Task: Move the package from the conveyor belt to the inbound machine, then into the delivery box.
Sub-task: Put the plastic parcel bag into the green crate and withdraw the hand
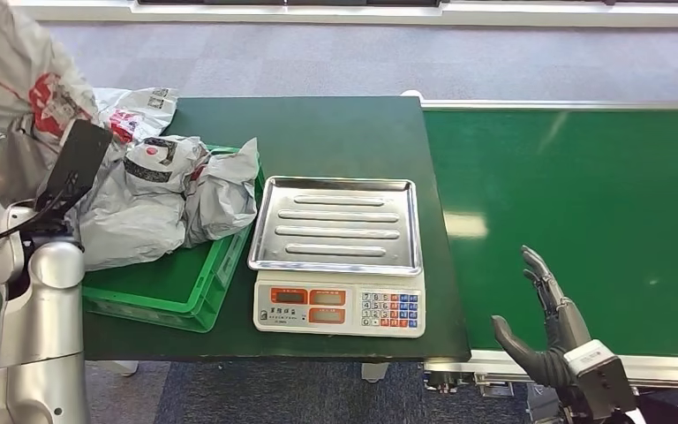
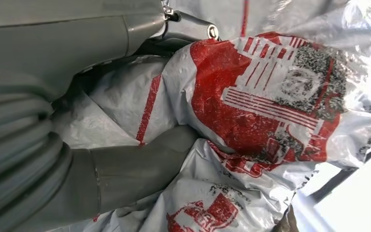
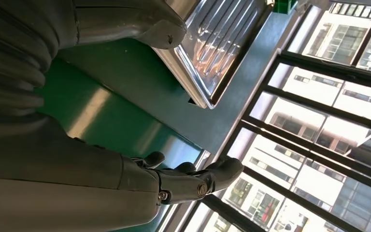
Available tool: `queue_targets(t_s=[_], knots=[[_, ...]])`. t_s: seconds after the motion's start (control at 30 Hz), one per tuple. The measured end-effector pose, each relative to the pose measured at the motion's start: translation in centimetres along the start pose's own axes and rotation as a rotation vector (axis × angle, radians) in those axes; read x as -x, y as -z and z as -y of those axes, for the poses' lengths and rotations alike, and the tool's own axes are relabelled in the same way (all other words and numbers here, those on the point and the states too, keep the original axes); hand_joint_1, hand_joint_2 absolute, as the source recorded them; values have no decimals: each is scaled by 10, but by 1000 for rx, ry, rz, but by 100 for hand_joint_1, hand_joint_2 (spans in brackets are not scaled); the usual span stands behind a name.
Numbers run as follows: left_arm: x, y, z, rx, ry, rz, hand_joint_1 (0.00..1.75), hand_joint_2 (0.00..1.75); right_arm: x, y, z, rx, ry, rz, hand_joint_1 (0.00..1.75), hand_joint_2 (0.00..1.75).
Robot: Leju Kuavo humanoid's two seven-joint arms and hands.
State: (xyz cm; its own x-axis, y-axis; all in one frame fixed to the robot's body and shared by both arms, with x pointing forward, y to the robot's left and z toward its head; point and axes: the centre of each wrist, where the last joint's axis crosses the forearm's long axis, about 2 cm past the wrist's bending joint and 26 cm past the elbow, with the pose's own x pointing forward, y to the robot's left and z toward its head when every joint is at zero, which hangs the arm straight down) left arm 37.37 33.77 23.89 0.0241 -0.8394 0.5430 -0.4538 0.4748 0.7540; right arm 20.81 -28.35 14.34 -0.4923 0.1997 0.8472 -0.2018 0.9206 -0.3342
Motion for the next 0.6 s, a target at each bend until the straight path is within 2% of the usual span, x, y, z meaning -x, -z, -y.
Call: queue_targets(t_s=[0.1,0.17,0.27,0.43,0.57,0.6], knots=[[56,-21,22,262,16,-111,175,175,0,-2,1,1,4,0,0,175],[89,-41,39,439,-11,-147,175,175,1,-2,2,2,11,5,0,175],[120,-63,55,601,-56,-168,175,175,3,-3,4,1,20,12,0,175],[137,-74,67,737,-63,-202,175,175,8,1,6,-4,25,18,0,175],[135,-69,72,782,14,-234,175,175,10,11,6,-14,28,33,0,175],[133,-66,74,783,28,-236,146,175,10,15,6,-17,27,41,0,175]])
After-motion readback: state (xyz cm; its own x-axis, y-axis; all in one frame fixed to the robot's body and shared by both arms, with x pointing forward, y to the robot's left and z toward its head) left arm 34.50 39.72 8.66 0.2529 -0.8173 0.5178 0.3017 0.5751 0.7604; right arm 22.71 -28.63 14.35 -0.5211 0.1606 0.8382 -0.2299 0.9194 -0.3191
